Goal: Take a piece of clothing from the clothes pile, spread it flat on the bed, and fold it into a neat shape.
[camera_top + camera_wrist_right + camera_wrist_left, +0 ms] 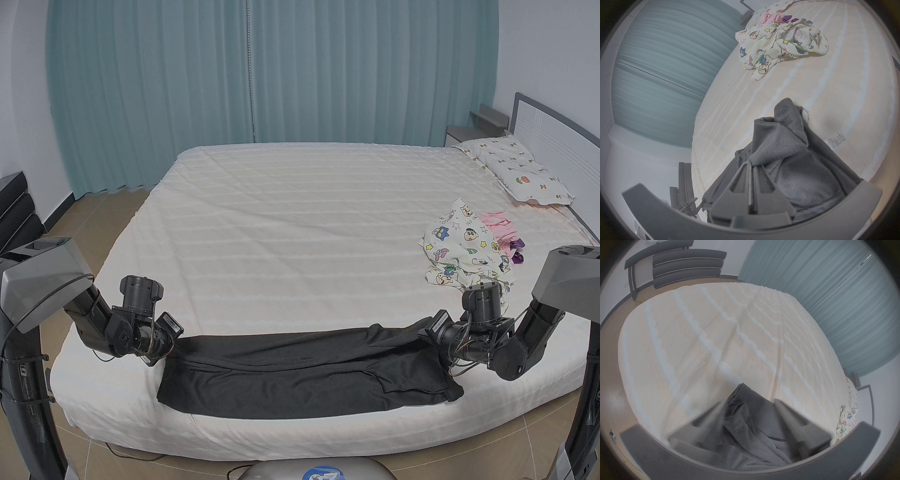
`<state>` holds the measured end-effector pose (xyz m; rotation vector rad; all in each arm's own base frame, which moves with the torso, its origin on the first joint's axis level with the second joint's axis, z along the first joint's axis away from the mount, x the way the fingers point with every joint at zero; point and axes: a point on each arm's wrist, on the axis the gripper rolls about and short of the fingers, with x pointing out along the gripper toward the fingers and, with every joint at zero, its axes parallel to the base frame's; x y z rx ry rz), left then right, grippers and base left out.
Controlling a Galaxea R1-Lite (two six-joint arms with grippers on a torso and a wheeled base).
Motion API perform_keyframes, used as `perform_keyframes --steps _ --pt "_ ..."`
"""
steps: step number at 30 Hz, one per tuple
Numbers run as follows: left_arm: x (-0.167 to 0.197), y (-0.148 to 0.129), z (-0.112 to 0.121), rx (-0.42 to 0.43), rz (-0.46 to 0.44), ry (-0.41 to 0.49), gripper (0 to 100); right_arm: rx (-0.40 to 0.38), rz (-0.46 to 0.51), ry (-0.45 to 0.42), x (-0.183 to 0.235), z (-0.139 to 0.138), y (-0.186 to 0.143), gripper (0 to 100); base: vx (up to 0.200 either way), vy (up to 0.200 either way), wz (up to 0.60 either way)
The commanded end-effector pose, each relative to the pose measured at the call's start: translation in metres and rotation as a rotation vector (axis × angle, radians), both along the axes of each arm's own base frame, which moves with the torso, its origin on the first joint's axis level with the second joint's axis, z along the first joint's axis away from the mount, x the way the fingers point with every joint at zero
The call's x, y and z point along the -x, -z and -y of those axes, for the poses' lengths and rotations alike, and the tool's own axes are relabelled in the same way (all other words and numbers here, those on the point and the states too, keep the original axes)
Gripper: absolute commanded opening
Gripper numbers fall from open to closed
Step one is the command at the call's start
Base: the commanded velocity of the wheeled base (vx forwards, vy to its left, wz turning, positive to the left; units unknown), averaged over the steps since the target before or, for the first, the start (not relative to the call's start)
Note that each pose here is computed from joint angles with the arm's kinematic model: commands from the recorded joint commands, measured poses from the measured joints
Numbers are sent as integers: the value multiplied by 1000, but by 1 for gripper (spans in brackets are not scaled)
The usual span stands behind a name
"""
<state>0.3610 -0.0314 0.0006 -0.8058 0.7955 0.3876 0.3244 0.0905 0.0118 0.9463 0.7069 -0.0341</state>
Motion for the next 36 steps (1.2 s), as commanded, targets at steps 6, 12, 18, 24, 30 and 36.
perform_keyframes --steps 6,12,18,24,30,36 --pt "6 -3 -4 -6 -12 -12 0 2 -7 1 1 0 2 0 0 0 0" --pt "8 -23 -8 -4 21 -25 0 -5 15 10 -1 2 -3 0 0 0 0" --pt "6 -42 -20 -1 80 -57 0 -25 84 24 -5 6 -10 0 0 0 0" --pt "-3 -48 -26 3 118 -76 0 -41 171 30 -13 7 -20 0 0 0 0" --pt "-14 -57 -26 8 165 -82 0 -57 257 37 -29 7 -31 0 0 0 0" --pt "-26 -60 -25 12 200 -81 0 -59 301 46 -46 8 -33 0 0 0 0"
